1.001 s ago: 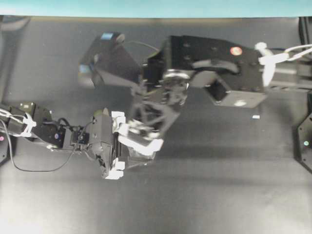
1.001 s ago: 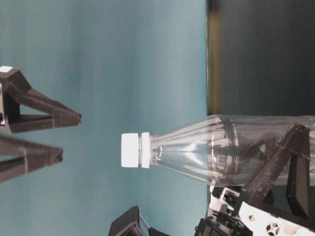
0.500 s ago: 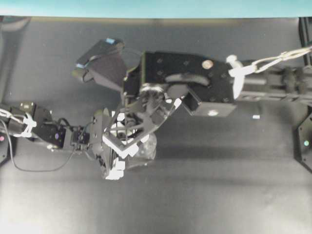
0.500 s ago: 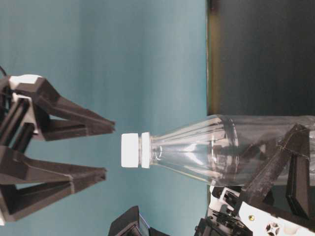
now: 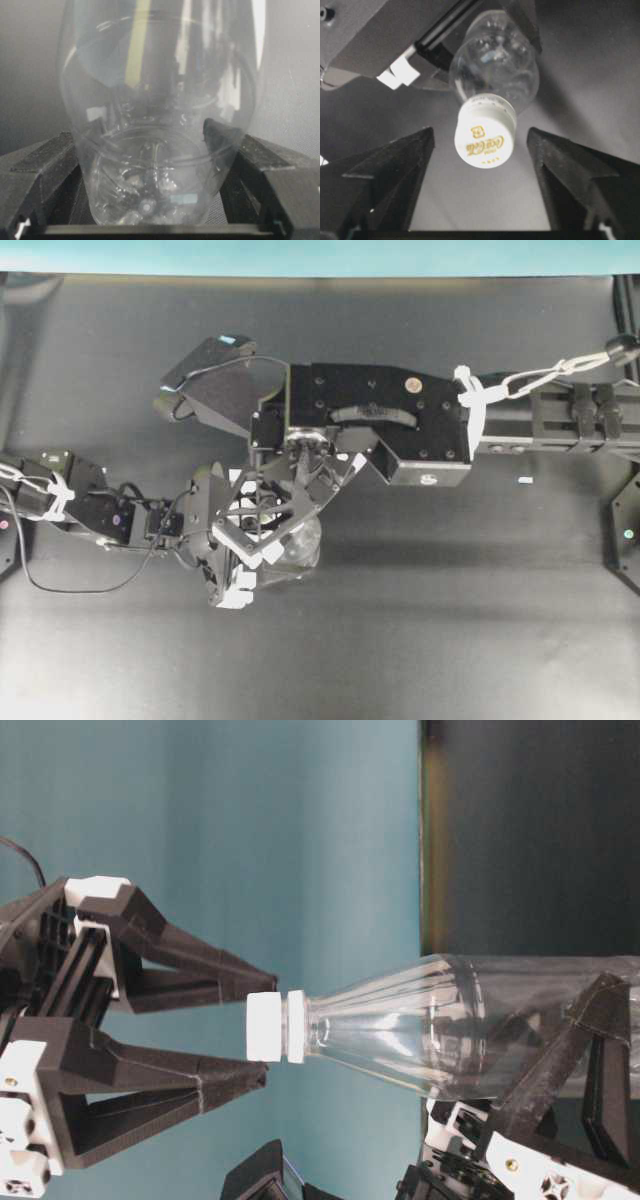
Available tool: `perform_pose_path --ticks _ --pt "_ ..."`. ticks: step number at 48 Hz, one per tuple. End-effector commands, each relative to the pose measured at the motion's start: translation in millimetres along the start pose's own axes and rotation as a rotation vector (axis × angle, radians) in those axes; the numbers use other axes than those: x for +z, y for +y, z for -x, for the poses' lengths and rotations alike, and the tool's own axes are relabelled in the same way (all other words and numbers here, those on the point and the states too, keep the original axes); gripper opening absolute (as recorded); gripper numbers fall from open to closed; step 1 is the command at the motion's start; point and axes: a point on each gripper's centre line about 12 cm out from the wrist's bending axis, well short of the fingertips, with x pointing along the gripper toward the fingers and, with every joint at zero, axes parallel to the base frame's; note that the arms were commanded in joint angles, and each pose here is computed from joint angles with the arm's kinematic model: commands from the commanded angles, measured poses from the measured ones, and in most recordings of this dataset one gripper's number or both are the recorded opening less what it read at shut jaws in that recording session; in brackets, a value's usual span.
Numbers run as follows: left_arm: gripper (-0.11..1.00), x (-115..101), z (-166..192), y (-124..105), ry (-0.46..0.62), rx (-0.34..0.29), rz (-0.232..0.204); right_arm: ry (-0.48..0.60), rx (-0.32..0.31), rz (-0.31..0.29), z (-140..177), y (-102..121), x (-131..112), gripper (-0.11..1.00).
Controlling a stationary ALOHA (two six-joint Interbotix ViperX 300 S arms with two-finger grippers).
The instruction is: Open the bottle cap by holding the bottle with the left arm and twisting the cap with the right arm.
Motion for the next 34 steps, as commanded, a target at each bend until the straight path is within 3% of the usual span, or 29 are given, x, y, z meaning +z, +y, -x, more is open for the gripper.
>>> perform_pose_path --ticks 1,13,22,34 --pt "0.82 3.7 -0.1 -2.9 -0.011 -0.009 -0.001 -0.002 0.004 0.023 -1.2 8.7 -7.7 0.69" --pt "0.82 3.9 -0.1 -2.9 -0.013 -0.010 -0.001 0.007 -0.005 0.052 -3.1 6.5 -9.9 0.38" --pt "0.82 4.4 -0.4 -2.4 -0.015 -0.008 -0.001 0.004 -0.003 0.125 -2.0 4.5 -7.8 0.38" --pt "0.82 4.7 -0.8 -3.0 -0.014 -0.010 -0.003 0.003 -0.003 0.429 -0.5 3.0 -6.3 0.38"
